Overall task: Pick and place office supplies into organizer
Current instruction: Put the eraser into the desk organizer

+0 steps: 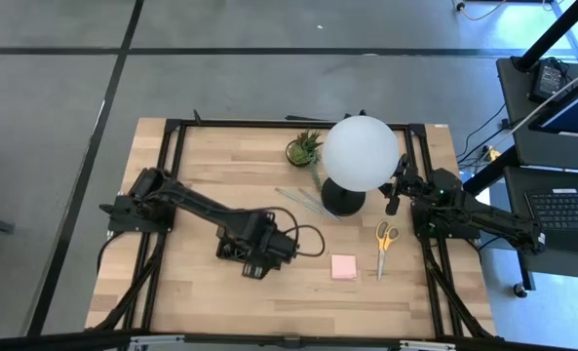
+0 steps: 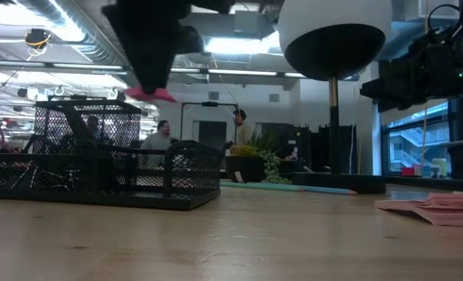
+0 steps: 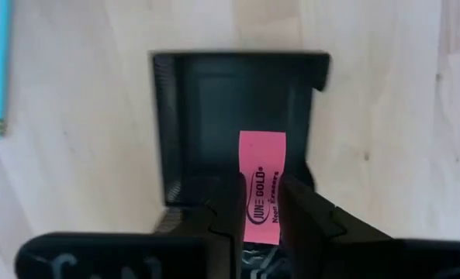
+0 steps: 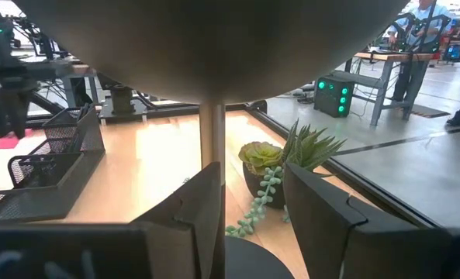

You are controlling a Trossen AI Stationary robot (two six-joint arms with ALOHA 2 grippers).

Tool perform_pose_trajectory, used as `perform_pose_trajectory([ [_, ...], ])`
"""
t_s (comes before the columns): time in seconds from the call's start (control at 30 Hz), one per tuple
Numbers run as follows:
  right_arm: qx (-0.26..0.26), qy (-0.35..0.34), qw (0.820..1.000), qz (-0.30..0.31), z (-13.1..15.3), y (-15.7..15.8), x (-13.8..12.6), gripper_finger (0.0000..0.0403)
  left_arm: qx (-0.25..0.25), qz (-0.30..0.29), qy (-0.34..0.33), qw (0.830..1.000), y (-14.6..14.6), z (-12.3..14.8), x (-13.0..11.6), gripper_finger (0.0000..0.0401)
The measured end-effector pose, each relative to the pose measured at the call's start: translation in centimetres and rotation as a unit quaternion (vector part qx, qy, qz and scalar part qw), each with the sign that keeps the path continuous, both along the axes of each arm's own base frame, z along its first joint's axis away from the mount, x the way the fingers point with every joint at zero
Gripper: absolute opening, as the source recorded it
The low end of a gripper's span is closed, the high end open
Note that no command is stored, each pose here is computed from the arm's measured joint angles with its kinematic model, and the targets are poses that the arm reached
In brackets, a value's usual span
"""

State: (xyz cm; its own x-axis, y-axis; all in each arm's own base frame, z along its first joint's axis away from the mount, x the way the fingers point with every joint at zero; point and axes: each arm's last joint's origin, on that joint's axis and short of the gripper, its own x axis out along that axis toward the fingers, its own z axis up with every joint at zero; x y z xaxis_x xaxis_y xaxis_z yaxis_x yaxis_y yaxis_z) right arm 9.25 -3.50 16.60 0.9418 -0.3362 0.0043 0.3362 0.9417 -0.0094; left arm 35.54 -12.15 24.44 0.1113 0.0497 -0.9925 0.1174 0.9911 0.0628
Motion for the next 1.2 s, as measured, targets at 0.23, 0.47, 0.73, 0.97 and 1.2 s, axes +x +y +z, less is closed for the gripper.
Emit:
perform_pose_trajectory([
  [0.23,0.002,0.000,1.000,0.000,0.0,0.0,0.0,0.0145,0.004,0.017,0.017,1.000,-2.1,-1.7,-1.4,0.0061],
  [0.47,0.003,0.000,1.000,0.000,0.0,0.0,0.0,0.0145,0.032,0.024,0.025,0.999,-2.6,-2.7,-2.2,0.0061],
  [0.73,0.004,-0.001,1.000,0.000,0.0,0.0,0.0,0.0145,0.034,0.055,-0.003,0.998,-2.0,-2.8,-4.5,0.0061],
  [0.97,0.004,-0.001,1.000,0.000,0.0,0.0,0.0,0.0145,0.008,0.094,-0.027,0.995,-1.4,-4.2,-6.8,0.0061],
  [1.2,0.004,-0.001,1.000,0.000,0.0,0.0,0.0,0.0145,0.021,0.113,0.011,0.993,-0.8,-6.4,-8.6,0.0061],
])
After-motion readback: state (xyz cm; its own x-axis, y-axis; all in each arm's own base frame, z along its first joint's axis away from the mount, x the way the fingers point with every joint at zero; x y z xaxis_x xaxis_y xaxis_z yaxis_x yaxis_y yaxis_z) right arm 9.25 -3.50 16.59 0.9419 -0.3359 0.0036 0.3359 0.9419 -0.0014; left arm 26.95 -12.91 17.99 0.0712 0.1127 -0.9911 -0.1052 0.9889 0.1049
